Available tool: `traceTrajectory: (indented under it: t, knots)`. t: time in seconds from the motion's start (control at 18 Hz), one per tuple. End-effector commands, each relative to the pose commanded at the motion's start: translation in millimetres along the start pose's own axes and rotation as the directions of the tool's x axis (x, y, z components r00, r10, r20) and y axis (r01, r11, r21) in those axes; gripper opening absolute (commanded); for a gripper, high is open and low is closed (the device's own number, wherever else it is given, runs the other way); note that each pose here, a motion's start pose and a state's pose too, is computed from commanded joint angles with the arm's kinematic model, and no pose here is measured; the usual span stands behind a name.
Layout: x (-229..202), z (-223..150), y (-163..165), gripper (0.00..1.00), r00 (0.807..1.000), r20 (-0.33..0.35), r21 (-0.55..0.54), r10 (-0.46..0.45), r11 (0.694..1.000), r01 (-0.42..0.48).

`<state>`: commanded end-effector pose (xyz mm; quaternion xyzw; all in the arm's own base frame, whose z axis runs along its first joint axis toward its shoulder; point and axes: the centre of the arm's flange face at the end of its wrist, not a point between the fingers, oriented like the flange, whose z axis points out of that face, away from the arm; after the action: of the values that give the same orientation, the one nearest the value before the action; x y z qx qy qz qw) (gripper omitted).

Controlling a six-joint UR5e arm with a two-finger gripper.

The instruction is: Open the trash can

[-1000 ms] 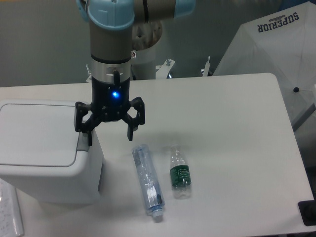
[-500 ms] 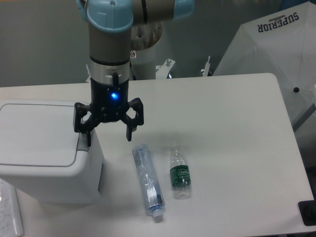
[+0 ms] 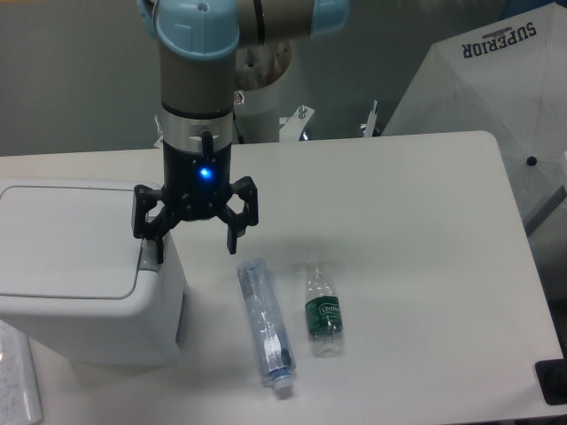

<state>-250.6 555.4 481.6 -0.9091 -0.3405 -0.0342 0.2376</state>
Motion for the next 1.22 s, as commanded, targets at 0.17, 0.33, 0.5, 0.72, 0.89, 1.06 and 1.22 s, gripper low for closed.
traceTrajectory:
  t: [0.17,0.33,0.5,0.72,0.89,1.06,1.22]
  knots:
    - [0,-1,0,1.0,1.0,0.0,0.001,0.002,1.0,-0.002]
    - [0,0,1,1.0,1.0,0.002,0.0,0.006,1.0,-0.006]
    - [0,1,0,1.0,1.0,0.003,-0.001,0.007,1.0,-0.007]
    - [-1,2,1,1.0,1.0,0.003,-0.004,0.008,1.0,-0.008]
    - [0,1,0,1.0,1.0,0.003,-0.001,0.009,1.0,-0.009]
    - [1,-8,-4,1.0,1.0,0.001,0.018,0.013,1.0,-0.013]
    - [-1,-30,-20,1.0,1.0,0.01,0.072,0.027,0.997,-0.027]
